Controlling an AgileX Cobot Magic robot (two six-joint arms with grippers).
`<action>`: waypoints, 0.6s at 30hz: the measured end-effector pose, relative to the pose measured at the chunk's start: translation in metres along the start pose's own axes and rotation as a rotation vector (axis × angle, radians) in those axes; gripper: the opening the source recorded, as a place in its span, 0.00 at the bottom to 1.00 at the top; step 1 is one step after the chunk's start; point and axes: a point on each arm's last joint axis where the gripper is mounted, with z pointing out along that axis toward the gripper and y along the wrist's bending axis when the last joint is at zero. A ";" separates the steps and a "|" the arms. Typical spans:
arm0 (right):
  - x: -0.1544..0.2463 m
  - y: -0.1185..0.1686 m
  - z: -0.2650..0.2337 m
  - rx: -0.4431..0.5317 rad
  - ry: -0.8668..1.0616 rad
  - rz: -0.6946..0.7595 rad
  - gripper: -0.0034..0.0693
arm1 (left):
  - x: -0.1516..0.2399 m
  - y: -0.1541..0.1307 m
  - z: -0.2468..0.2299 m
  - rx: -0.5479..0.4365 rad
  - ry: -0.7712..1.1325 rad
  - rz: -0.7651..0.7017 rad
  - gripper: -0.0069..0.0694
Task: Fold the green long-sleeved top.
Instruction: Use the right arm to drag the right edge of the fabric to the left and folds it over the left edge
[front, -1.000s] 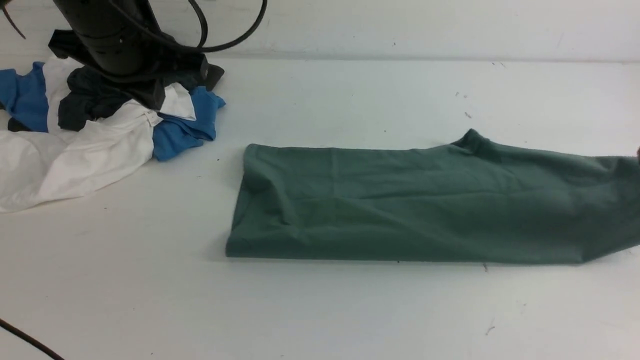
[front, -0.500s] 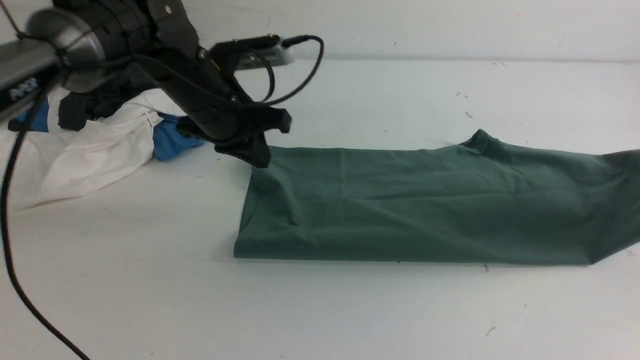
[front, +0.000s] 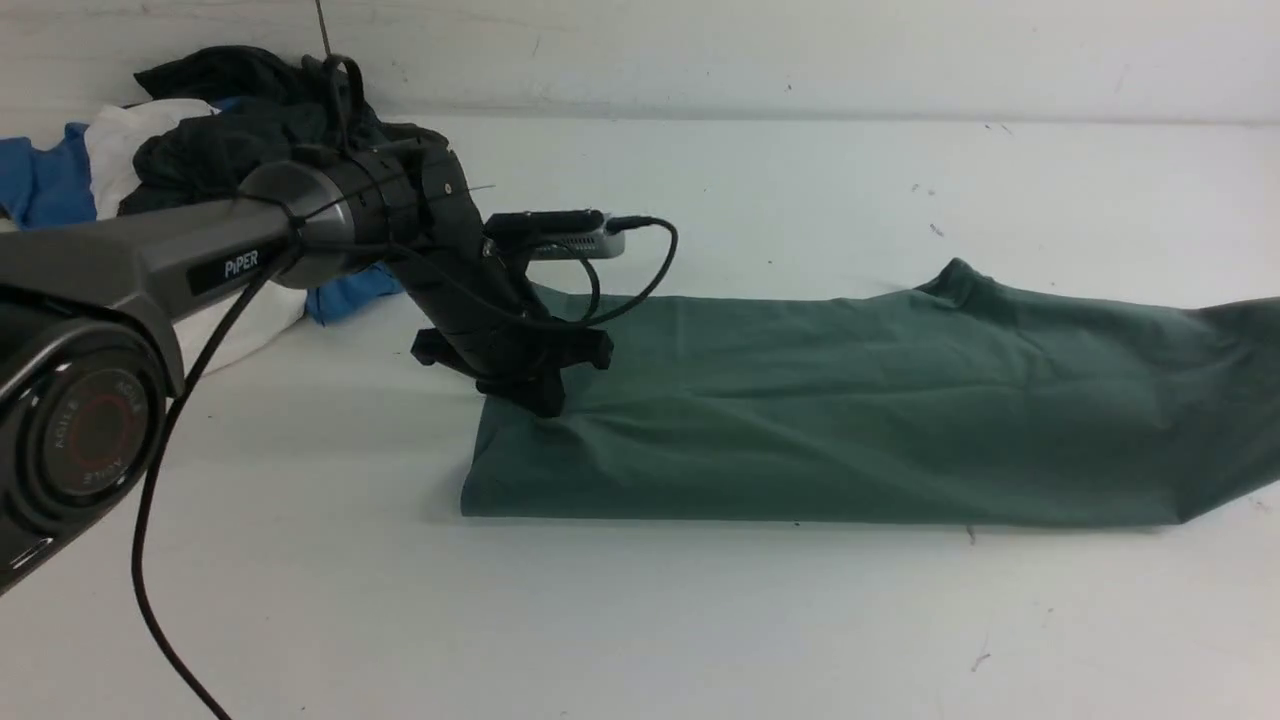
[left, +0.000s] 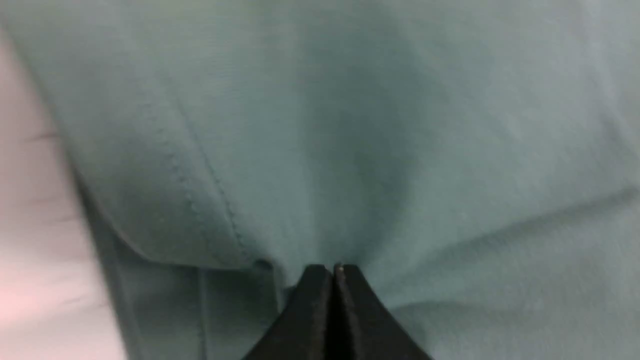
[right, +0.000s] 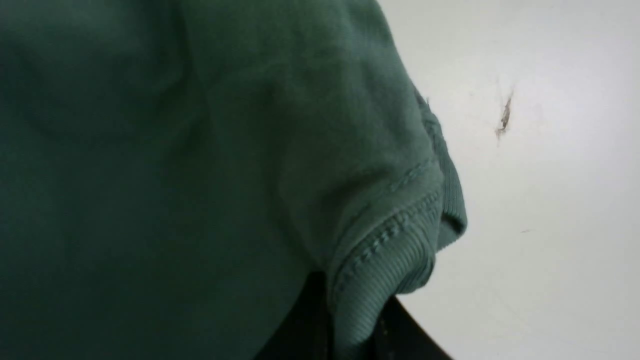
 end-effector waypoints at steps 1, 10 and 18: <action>0.000 0.000 0.000 0.000 0.000 -0.004 0.09 | 0.000 0.004 -0.004 -0.021 0.006 -0.005 0.08; 0.001 0.000 -0.014 -0.012 -0.028 0.001 0.09 | -0.009 0.009 -0.057 -0.110 -0.048 0.042 0.08; 0.008 0.002 -0.066 -0.056 -0.150 0.015 0.09 | -0.003 -0.005 -0.132 -0.155 -0.090 0.092 0.08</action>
